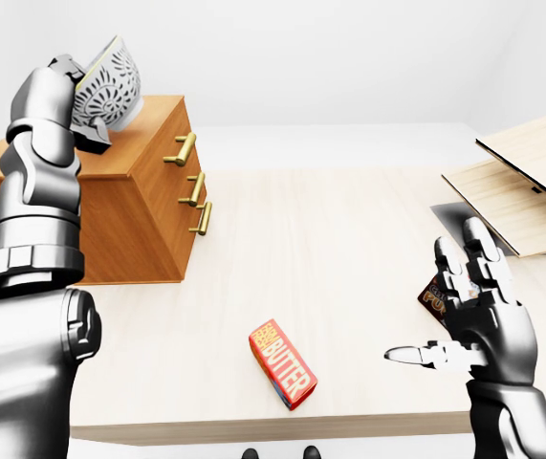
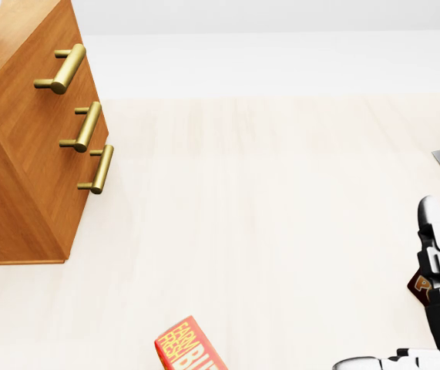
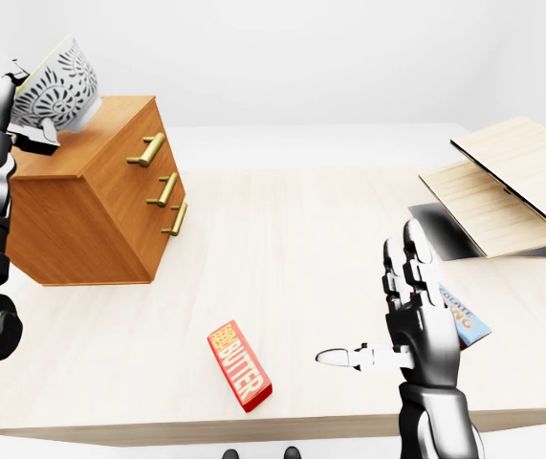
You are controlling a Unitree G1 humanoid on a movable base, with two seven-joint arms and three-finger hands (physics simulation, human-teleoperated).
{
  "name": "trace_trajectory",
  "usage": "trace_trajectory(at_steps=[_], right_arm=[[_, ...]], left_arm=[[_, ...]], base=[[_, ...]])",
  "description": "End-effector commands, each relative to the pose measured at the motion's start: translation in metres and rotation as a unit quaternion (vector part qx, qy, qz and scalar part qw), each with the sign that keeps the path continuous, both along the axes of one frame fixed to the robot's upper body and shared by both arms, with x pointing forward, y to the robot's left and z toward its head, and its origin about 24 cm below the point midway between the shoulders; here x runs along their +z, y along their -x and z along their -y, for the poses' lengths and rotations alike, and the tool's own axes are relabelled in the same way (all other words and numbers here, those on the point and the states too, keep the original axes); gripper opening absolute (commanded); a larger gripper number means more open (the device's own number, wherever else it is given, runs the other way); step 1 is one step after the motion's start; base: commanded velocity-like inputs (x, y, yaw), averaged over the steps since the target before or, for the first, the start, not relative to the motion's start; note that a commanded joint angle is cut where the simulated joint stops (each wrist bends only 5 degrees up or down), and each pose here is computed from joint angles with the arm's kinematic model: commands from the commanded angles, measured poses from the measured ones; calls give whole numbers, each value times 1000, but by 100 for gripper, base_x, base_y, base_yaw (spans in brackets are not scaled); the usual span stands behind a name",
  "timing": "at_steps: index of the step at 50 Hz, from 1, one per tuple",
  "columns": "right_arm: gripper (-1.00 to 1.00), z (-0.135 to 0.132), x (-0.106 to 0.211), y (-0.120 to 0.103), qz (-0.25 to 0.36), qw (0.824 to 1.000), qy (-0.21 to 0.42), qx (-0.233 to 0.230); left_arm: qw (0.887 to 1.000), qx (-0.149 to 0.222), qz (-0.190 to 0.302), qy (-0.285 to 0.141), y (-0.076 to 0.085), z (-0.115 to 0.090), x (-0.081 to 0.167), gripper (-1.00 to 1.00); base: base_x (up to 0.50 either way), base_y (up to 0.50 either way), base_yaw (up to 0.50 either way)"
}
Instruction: Close the top drawer of the cabinet and put the bowl on top of it.
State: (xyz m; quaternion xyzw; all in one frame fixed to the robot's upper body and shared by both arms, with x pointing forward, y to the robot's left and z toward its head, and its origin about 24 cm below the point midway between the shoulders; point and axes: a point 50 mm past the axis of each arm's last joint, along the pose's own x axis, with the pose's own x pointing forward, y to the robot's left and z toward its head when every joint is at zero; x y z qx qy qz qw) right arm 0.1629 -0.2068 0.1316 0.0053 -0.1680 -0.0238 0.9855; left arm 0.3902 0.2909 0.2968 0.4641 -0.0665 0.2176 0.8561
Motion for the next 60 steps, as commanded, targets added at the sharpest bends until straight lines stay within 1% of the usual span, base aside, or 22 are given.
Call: trace_trajectory(at_steps=[1,11,19,34,35,36,60], right_arm=[[100,0,-1,0,-2,1000,-1,-1],[100,1,0,-1,0,1000,-1,-2],[100,0,1,0,2,1000,0,-1],[100,0,2,1,3,1000,1,-1],[100,0,2,0,4,1000,1,-1],[100,1,2,0,4,1000,0,-2],[100,-1,2,1,4,1000,1,0]], left_arm=[[999,39,-9,13,-5,-6,-14,-100],[998,49,-26,15,-8,-6,-28,-100],[998,54,-36,25,-9,-8,-38,-100],[997,49,-46,26,-10,-6,-41,-100],[997,48,-47,24,-10,-5,-42,48],[997,46,-50,23,-10,-5,-42,100],[998,45,-49,20,-9,-6,-39,100]], base=[[0,0,0],[0,0,0],[0,0,0],[0,0,0],[0,0,0],[0,0,0],[0,0,0]])
